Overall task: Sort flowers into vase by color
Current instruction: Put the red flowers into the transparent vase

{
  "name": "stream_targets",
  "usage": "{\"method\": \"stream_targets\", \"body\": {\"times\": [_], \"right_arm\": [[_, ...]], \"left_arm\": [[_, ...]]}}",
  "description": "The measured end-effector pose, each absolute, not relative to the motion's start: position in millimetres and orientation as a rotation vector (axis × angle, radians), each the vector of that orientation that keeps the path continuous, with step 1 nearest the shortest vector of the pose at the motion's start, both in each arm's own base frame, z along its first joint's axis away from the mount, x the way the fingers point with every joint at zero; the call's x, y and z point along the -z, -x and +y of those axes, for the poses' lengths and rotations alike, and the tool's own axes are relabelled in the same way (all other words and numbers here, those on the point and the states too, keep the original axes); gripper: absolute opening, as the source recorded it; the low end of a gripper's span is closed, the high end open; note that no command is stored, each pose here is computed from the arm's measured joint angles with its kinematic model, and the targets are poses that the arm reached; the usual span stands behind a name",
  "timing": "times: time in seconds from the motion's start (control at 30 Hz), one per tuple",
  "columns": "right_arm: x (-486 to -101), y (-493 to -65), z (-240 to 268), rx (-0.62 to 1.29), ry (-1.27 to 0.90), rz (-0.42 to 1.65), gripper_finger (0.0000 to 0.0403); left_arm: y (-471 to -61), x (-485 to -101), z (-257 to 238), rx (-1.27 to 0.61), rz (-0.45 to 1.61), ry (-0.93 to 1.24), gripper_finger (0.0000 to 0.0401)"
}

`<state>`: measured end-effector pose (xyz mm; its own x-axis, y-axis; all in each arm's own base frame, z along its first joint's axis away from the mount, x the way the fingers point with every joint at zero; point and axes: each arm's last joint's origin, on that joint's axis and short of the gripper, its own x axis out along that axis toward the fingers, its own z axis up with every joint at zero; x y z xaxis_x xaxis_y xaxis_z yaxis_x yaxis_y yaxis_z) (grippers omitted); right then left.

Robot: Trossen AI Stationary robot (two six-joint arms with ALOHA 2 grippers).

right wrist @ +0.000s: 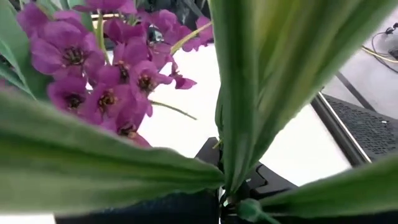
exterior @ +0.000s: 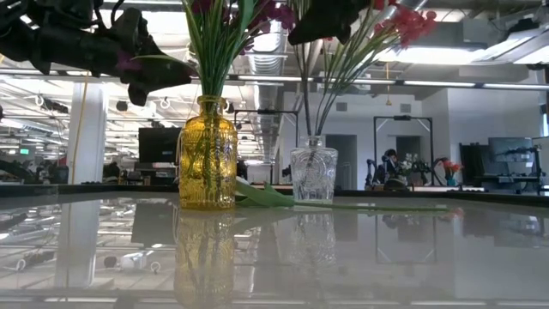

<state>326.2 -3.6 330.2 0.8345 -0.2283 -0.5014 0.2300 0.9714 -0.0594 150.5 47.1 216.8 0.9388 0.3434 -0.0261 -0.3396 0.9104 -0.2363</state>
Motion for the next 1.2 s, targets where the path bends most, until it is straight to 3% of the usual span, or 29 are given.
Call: {"method": "stream_targets", "body": {"times": [0.43,0.6,0.97,1.2], "right_arm": [[-310,-323,-3,0.261,-0.054,0.587,0.0048],[-309,-321,-3,0.266,-0.065,0.603,0.0095],[-337,-299,-7,0.263,-0.060,0.757,0.0247],[-376,-280,-7,0.244,-0.009,0.875,0.0266]], "left_arm": [[-151,-217,47,-0.353,-0.017,0.247,0.0087],[-151,-217,47,-0.353,-0.019,0.254,0.0087],[-151,-218,47,-0.344,-0.029,0.259,0.0087],[-151,-218,46,-0.324,-0.027,0.266,0.0087]]}}
